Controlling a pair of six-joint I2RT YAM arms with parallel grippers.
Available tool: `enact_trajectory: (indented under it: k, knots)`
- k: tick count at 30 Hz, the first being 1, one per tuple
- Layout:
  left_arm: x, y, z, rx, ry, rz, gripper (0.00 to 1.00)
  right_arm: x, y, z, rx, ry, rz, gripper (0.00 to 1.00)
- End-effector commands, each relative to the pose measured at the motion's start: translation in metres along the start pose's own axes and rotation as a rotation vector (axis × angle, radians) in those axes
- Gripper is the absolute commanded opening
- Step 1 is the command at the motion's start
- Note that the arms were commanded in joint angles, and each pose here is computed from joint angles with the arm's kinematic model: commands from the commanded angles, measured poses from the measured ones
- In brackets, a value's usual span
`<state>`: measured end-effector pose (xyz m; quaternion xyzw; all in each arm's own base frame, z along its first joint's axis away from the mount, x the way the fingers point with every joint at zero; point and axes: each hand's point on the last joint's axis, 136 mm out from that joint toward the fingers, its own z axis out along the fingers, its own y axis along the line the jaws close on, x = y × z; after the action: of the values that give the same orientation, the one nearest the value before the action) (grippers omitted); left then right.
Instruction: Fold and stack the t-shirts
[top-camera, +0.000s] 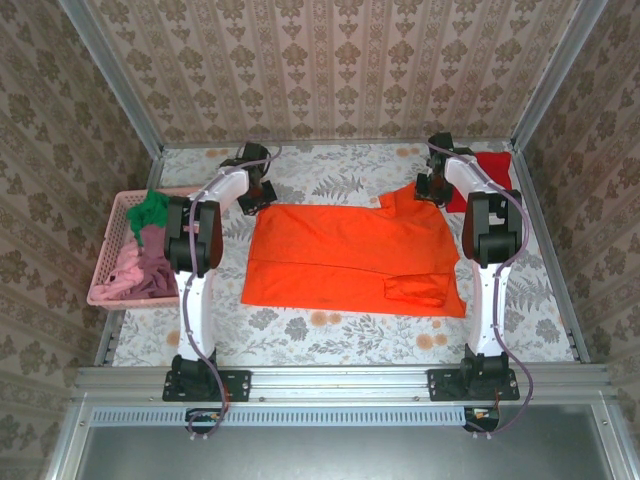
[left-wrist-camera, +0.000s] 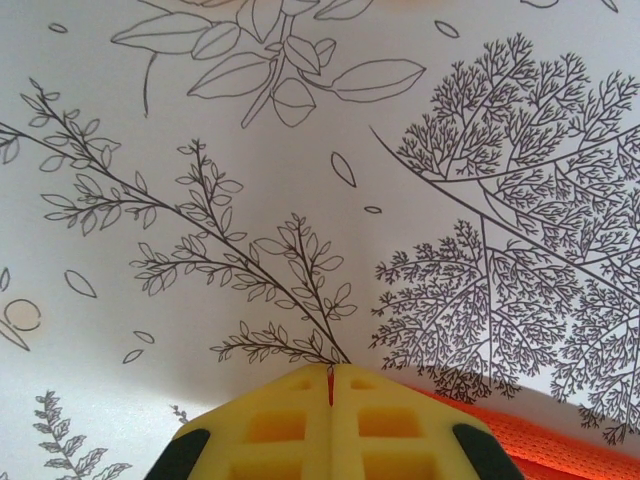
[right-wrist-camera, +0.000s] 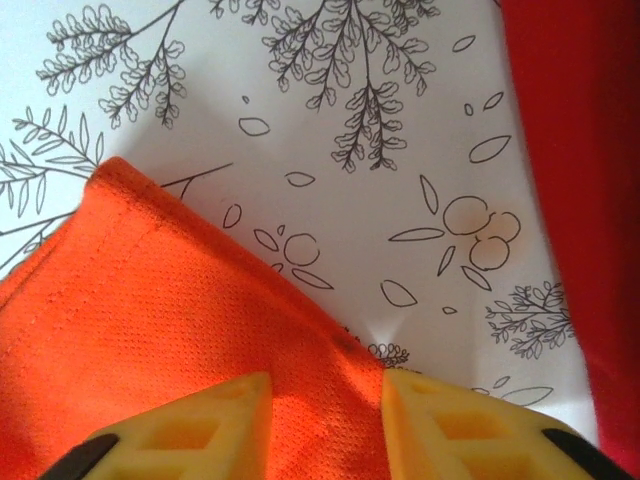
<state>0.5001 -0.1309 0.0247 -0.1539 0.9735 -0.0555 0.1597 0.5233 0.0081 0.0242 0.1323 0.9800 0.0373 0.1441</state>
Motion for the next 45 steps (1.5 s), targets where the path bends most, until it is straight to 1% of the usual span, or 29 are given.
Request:
enact_trajectory:
  k: [1,3,4,5,10,12,16,18,22,27,31,38,45]
  knots:
    - [0.009,0.004,0.006,0.011,0.034,0.008,0.0,0.012,0.001,0.002,-0.006,0.048,-0.011,0.19]
    - [0.01,0.004,0.007,0.012,0.035,0.006,0.0,0.01,0.002,0.0,-0.011,0.035,-0.013,0.07]
    - [0.01,0.003,0.006,0.014,0.035,0.006,0.0,0.007,0.003,-0.002,-0.013,0.027,-0.013,0.03]
    - [0.009,0.003,0.006,0.017,0.032,0.005,0.0,0.004,0.004,-0.005,-0.017,0.013,-0.013,0.0]
    - [0.003,-0.001,-0.003,0.049,0.003,0.001,0.0,-0.011,0.013,-0.026,-0.06,-0.07,-0.009,0.0]
    - [-0.002,-0.005,-0.01,0.095,-0.02,0.004,0.0,-0.017,0.016,-0.039,-0.08,-0.11,-0.003,0.0]
    - [-0.011,-0.005,-0.023,0.154,-0.05,-0.016,0.0,-0.019,0.022,-0.065,-0.124,-0.169,0.003,0.0]
    - [-0.014,-0.006,-0.029,0.176,-0.054,-0.018,0.0,-0.016,0.023,-0.074,-0.139,-0.179,0.006,0.0]
    - [-0.016,-0.008,-0.041,0.214,-0.064,-0.002,0.0,-0.007,0.025,-0.086,-0.163,-0.191,0.012,0.0]
    - [-0.02,-0.001,-0.062,0.236,-0.111,0.013,0.0,0.006,0.022,-0.105,-0.178,-0.222,0.007,0.0]
    - [-0.018,0.003,-0.072,0.255,-0.125,0.011,0.0,0.02,0.022,-0.12,-0.203,-0.241,0.001,0.0]
    - [-0.004,0.005,-0.085,0.29,-0.119,0.015,0.0,0.042,0.02,-0.141,-0.235,-0.271,0.005,0.0]
    - [0.012,0.011,-0.097,0.297,-0.109,0.047,0.0,0.068,0.009,-0.155,-0.212,-0.27,0.017,0.0]
